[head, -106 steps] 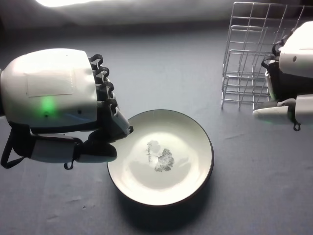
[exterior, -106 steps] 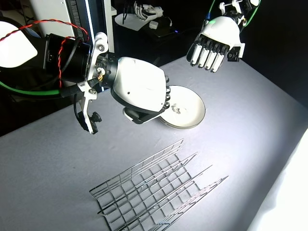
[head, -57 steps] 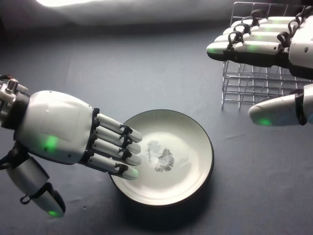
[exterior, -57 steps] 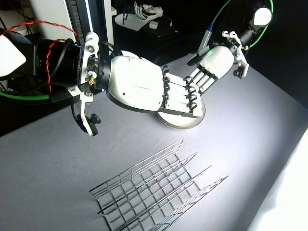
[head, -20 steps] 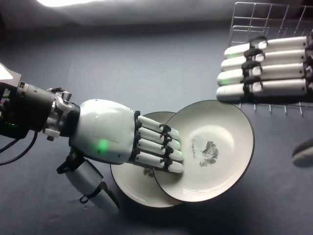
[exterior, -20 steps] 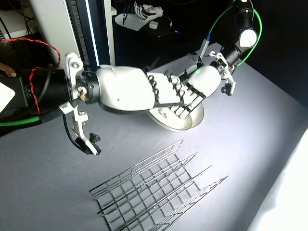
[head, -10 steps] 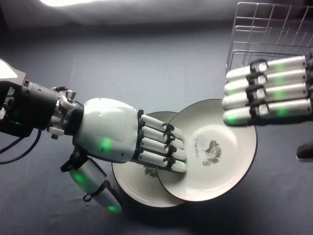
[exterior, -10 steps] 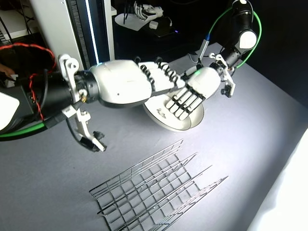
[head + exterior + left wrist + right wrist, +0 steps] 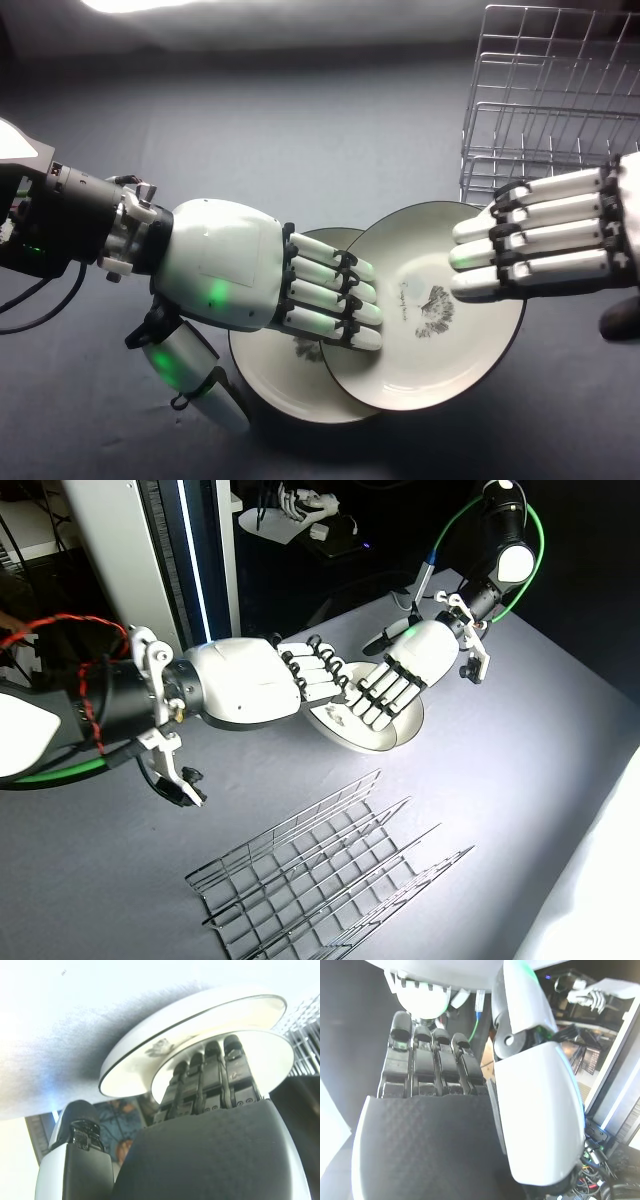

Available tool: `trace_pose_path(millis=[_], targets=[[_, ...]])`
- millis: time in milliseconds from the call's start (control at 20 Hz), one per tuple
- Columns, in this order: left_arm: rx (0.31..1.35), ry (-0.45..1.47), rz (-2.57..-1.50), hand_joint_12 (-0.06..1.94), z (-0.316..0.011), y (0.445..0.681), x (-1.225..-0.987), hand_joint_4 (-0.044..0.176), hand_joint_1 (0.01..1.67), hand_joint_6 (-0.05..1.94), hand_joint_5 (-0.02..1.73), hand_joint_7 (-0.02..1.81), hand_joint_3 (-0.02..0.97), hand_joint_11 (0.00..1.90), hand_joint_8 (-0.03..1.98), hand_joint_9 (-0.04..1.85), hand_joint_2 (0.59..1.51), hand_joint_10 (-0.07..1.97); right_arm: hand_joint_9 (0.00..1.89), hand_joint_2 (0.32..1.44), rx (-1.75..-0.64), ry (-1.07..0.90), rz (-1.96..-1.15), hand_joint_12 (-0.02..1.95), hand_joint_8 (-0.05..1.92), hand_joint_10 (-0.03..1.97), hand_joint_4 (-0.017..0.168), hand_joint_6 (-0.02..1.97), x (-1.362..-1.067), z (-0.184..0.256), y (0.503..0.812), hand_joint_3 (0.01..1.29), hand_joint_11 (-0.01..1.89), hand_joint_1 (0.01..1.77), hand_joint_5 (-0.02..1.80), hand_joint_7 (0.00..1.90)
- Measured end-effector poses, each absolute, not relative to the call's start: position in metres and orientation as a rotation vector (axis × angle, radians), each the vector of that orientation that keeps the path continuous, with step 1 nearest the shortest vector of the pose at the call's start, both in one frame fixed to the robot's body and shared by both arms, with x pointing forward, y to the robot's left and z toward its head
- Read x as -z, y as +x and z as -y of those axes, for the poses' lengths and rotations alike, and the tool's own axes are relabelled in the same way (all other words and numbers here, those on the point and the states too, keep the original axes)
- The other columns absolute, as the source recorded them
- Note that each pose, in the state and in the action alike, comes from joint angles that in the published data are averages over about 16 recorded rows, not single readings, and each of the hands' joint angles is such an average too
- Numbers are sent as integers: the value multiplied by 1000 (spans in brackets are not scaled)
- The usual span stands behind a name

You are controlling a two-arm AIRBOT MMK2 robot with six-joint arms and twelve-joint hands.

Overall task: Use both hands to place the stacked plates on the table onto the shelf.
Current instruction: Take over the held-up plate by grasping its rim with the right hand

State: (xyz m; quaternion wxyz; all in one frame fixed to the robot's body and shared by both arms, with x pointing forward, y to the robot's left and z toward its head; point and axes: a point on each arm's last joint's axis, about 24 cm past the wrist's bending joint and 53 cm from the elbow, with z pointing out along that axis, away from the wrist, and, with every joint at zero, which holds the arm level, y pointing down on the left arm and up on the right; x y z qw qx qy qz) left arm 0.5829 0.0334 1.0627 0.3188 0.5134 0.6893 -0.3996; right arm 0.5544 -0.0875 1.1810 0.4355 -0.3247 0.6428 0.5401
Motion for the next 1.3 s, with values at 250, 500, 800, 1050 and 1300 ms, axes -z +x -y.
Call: trace_pose_path(millis=[250,500,800,1050,1300], targets=[[1051,1350,-1813,8,-33,583,-1063,1,14,-28,-10,-12,16,15,-22,21,1140,6,18,1057,-1334,-795,-1639,476,11,8,-1,18,-1162,75,563,25,17,1310,19,21],[1051,1350,-1812,8,-34,584,-1063,1,14,-28,-10,-12,15,16,-22,20,1140,6,18,1054,-1329,-781,-1664,428,10,8,-4,18,-1147,61,574,25,14,1316,18,20],[1050,1350,-1812,8,-34,584,-1063,2,14,-28,-11,-12,15,16,-21,20,1139,7,20,1054,-1331,-771,-1670,406,10,8,-5,18,-1137,42,583,25,14,1306,20,22],[1050,1350,-1811,9,-34,584,-1063,3,14,-27,-12,-13,16,17,-21,19,1139,7,42,1069,-1335,-767,-1665,511,10,16,-5,18,-1135,28,589,24,16,1274,45,43],[1049,1350,-1811,9,-34,585,-1063,3,14,-28,-11,-13,16,16,-22,19,1139,7,135,1092,-1333,-766,-1657,867,12,139,-3,31,-1136,18,593,24,20,1224,154,164]])
